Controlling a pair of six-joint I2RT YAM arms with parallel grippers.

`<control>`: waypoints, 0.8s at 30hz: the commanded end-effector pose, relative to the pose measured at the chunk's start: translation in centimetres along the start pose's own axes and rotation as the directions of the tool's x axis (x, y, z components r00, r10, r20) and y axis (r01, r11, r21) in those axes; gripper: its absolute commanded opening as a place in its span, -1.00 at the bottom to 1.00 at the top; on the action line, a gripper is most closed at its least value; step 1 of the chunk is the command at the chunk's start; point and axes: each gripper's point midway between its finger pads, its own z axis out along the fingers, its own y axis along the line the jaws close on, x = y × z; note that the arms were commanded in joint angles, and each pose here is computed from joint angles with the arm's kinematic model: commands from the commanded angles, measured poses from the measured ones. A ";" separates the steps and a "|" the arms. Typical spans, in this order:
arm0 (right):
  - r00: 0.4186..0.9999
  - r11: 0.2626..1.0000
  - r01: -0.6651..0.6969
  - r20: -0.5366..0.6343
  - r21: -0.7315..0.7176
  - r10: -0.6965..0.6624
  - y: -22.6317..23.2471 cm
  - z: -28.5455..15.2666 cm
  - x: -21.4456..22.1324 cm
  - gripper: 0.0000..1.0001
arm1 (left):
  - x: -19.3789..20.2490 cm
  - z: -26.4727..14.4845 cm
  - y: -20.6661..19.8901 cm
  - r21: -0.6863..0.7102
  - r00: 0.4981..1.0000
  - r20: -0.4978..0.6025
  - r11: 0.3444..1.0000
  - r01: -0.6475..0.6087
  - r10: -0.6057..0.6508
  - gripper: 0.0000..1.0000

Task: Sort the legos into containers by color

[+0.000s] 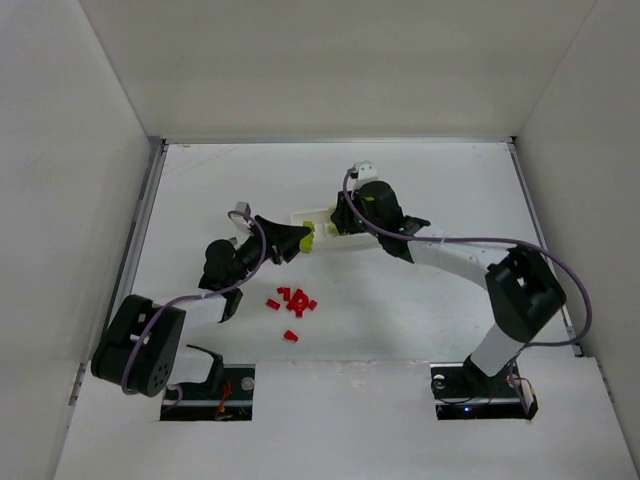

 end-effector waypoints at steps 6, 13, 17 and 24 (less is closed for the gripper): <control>1.000 0.990 0.008 -0.015 0.140 -0.006 -1.7 3.7 -1.1 -0.43 | -0.9 -1.3 0.1 -0.031 0.976 0.064 0.978 -0.207 0.208 -0.58; 0.998 0.987 0.007 -0.059 0.162 0.002 -2.0 5.2 0.1 -0.41 | -0.9 -1.5 0.4 -0.063 0.965 0.062 0.966 -0.251 0.255 -0.57; 0.998 0.986 0.005 -0.067 0.167 0.006 -2.0 6.0 0.3 -0.41 | -0.8 -1.5 0.4 -0.061 0.964 0.060 0.965 -0.256 0.259 -0.57; 0.996 0.982 -0.010 -0.082 0.187 0.026 -2.2 6.1 1.1 -0.42 | -0.6 -1.7 0.8 -0.070 0.964 0.058 0.964 -0.256 0.260 -0.57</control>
